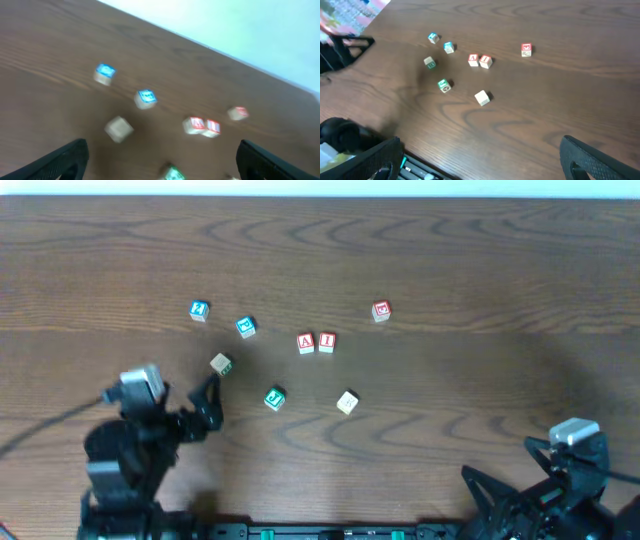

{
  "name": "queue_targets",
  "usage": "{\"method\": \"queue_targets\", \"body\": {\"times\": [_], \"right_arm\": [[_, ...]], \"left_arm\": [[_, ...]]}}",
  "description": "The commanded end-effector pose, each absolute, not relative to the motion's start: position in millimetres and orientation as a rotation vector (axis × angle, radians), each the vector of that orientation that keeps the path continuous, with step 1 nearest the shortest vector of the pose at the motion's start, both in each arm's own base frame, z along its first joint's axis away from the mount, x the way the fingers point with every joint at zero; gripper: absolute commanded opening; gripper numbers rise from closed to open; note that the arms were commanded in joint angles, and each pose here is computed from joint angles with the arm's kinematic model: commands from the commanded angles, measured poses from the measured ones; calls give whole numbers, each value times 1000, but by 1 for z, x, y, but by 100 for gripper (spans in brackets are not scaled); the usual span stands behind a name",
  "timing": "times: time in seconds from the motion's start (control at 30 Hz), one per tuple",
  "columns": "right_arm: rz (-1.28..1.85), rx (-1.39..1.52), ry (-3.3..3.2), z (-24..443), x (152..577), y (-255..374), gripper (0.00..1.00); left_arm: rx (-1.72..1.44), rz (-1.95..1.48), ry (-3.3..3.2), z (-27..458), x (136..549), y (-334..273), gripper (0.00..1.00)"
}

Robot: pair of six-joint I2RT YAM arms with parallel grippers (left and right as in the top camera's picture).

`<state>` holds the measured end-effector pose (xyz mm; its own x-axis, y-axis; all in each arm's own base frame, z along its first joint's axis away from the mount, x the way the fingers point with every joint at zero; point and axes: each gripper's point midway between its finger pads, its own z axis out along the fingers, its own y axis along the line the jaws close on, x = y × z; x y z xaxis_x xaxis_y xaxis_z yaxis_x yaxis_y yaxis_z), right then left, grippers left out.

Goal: Spell out Ai2
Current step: 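Reach the left gripper to the blue '2' block and grasp it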

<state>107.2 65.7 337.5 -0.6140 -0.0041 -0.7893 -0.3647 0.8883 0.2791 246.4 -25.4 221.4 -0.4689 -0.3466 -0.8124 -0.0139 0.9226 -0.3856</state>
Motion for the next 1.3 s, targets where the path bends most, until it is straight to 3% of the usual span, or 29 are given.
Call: {"method": "queue_targets", "body": {"times": [0.0, 0.3, 0.6, 0.93, 1.27], "right_arm": [[471, -232, 2168, 339, 114, 59, 99], [378, -166, 2137, 342, 123, 44, 99], [331, -122, 2123, 344, 127, 36, 99], [326, -16, 2112, 346, 131, 28, 99], [333, 3, 2117, 345, 130, 28, 99]], "left_arm": [[-146, -149, 2162, 221, 282, -2, 95], [152, 47, 2507, 169, 420, 15, 95], [359, 217, 2707, 102, 497, 40, 95], [521, 149, 2820, 35, 498, 36, 95], [586, 52, 2900, 17, 478, 27, 99]]}}
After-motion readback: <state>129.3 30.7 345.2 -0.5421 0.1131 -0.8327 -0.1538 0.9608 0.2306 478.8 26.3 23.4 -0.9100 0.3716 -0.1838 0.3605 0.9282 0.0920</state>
